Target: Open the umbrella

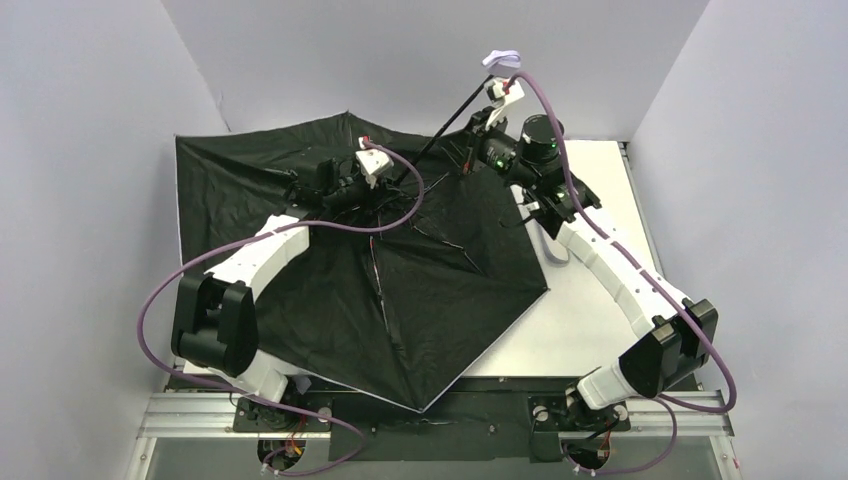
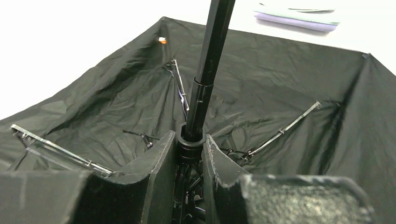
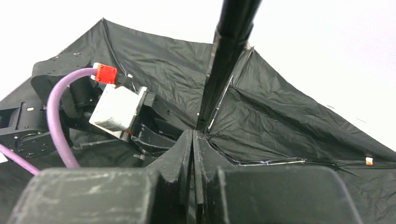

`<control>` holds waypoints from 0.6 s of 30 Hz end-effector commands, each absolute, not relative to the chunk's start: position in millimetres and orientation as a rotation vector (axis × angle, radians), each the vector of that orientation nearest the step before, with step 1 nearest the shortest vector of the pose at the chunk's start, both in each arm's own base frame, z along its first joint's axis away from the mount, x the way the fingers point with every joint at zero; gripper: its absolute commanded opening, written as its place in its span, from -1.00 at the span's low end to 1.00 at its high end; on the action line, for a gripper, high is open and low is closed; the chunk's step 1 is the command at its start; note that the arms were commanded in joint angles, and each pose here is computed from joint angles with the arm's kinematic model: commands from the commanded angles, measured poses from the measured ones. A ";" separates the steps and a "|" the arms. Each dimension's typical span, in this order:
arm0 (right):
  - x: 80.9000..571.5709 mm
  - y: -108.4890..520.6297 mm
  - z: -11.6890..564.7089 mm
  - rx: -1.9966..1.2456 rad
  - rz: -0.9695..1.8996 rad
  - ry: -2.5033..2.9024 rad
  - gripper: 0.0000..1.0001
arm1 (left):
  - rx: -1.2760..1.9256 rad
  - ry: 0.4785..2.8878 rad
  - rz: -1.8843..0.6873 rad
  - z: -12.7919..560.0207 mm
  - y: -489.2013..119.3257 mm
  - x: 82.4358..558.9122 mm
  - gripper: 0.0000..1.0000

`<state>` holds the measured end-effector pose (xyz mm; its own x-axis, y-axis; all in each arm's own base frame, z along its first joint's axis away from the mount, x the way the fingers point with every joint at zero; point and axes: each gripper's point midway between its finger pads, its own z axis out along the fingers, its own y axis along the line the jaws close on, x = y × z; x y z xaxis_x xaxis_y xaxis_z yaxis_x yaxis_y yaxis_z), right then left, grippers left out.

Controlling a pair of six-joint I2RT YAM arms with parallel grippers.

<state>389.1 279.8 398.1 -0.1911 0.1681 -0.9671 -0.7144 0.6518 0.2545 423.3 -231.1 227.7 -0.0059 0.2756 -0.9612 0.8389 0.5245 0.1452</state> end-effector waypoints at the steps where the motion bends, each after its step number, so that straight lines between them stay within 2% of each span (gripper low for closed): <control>1: 336.2 251.4 547.7 -0.399 0.831 1.072 -1.00 | 0.921 1.832 -0.530 177.7 -202.4 414.8 -0.77; 3: 333.2 255.1 544.0 -0.407 0.833 1.077 -1.00 | 0.934 1.835 -0.539 176.2 -204.2 412.5 -0.76; 5: 333.2 255.7 543.4 -0.407 0.831 1.077 -1.00 | 0.941 1.846 -0.551 171.5 -204.4 409.4 -0.64; 9: 332.9 256.6 544.8 -0.414 0.829 1.073 -1.00 | 0.945 1.815 -0.611 178.5 -209.9 399.6 -0.26; 10: 332.7 257.6 544.2 -0.418 0.832 1.074 -1.00 | 0.943 1.779 -0.622 187.1 -212.1 398.3 -0.06; 12: 331.3 259.4 544.4 -0.423 0.837 1.071 -1.00 | 0.922 1.711 -0.635 205.0 -216.5 398.7 0.12; 15: 330.2 261.8 541.7 -0.434 0.835 1.075 -1.00 | 0.875 1.635 -0.655 229.3 -221.6 399.6 0.30; 18: 328.1 264.5 539.0 -0.447 0.835 1.078 -1.00 | 0.861 1.526 -0.648 258.6 -230.0 401.4 0.35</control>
<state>361.4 287.9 436.7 -0.0668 0.2298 -0.9710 -0.7567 0.6226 0.1994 393.7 -230.3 206.2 -0.1480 0.2463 -0.9578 0.8445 0.5355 0.0072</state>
